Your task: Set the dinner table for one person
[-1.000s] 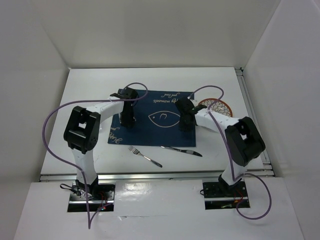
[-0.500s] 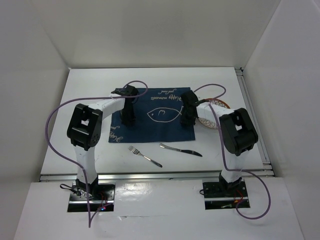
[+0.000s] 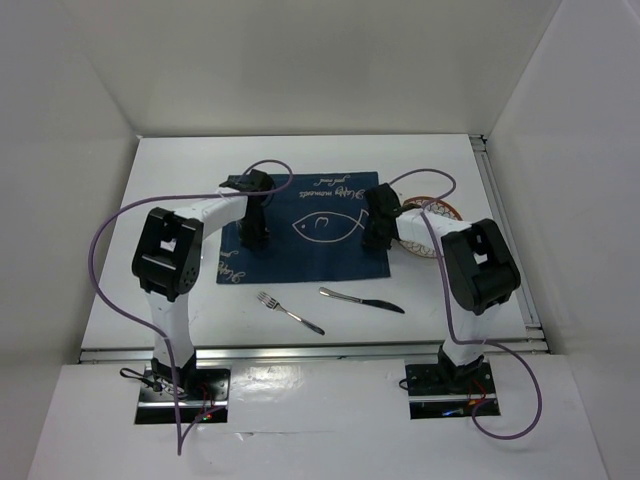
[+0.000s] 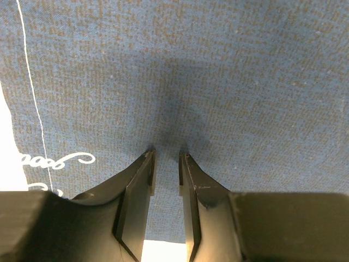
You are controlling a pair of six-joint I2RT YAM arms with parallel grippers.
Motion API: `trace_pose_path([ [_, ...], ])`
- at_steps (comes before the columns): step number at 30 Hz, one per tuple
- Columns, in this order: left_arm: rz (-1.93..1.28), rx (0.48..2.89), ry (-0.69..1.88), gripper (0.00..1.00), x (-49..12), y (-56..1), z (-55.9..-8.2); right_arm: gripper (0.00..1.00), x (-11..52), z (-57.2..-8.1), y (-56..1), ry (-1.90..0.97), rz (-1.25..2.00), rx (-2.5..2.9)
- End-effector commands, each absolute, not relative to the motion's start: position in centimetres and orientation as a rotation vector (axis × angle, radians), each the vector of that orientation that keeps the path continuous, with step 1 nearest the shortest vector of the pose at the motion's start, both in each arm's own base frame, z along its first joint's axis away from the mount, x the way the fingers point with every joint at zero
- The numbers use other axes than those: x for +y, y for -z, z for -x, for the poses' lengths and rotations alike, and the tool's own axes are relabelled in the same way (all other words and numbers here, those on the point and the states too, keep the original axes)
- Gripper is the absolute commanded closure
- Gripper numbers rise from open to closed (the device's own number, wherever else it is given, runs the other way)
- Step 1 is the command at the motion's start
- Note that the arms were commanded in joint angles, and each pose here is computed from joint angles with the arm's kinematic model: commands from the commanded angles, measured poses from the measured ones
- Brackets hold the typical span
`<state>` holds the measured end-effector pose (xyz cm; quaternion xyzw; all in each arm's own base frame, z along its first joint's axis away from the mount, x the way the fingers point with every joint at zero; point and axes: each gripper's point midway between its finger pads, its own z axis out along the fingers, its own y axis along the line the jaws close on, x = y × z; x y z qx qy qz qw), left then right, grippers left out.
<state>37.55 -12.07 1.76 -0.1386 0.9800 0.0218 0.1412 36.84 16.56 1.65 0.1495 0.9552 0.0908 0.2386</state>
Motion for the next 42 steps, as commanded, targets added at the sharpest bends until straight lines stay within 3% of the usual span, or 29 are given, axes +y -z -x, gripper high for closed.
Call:
trace_pose_path([
  [1, 0.445, 2.881, -0.195, 0.6, -9.9, 0.4, -35.3, 0.73, 14.0, -32.6, 1.0, -0.098, -0.437, 2.742],
  [13, 0.446, 2.866, -0.183, 0.6, -9.6, -0.5, -34.3, 0.73, 13.5, -31.4, 0.4, -0.08, -0.441, 2.734],
  [18, 0.446, 2.852, -0.185, 0.59, -9.7, -0.9, -34.1, 0.67, 13.5, -31.8, 0.1, -0.075, -0.442, 2.721],
  [25, 0.46, 2.838, -0.189, 0.59, -9.6, -1.8, -34.2, 0.67, 13.5, -32.4, -0.3, -0.064, -0.443, 2.717],
  [29, 0.437, 2.777, -0.136, 0.55, -10.4, -5.2, -35.6, 0.61, 13.9, -33.3, -2.8, -0.102, -0.426, 2.668],
  [36, 0.398, 2.604, -0.03, 0.48, -11.4, -14.1, -37.7, 0.38, 15.8, -36.7, -11.7, -0.253, -0.344, 2.473],
  [37, 0.399, 2.586, -0.018, 0.47, -11.4, -15.1, -37.7, 0.31, 15.8, -36.8, -13.2, -0.273, -0.33, 2.438],
  [42, 0.387, 2.461, 0.022, 0.43, -10.6, -20.5, -37.8, 0.2, 16.2, -36.5, -17.0, -0.355, -0.29, 2.358],
])
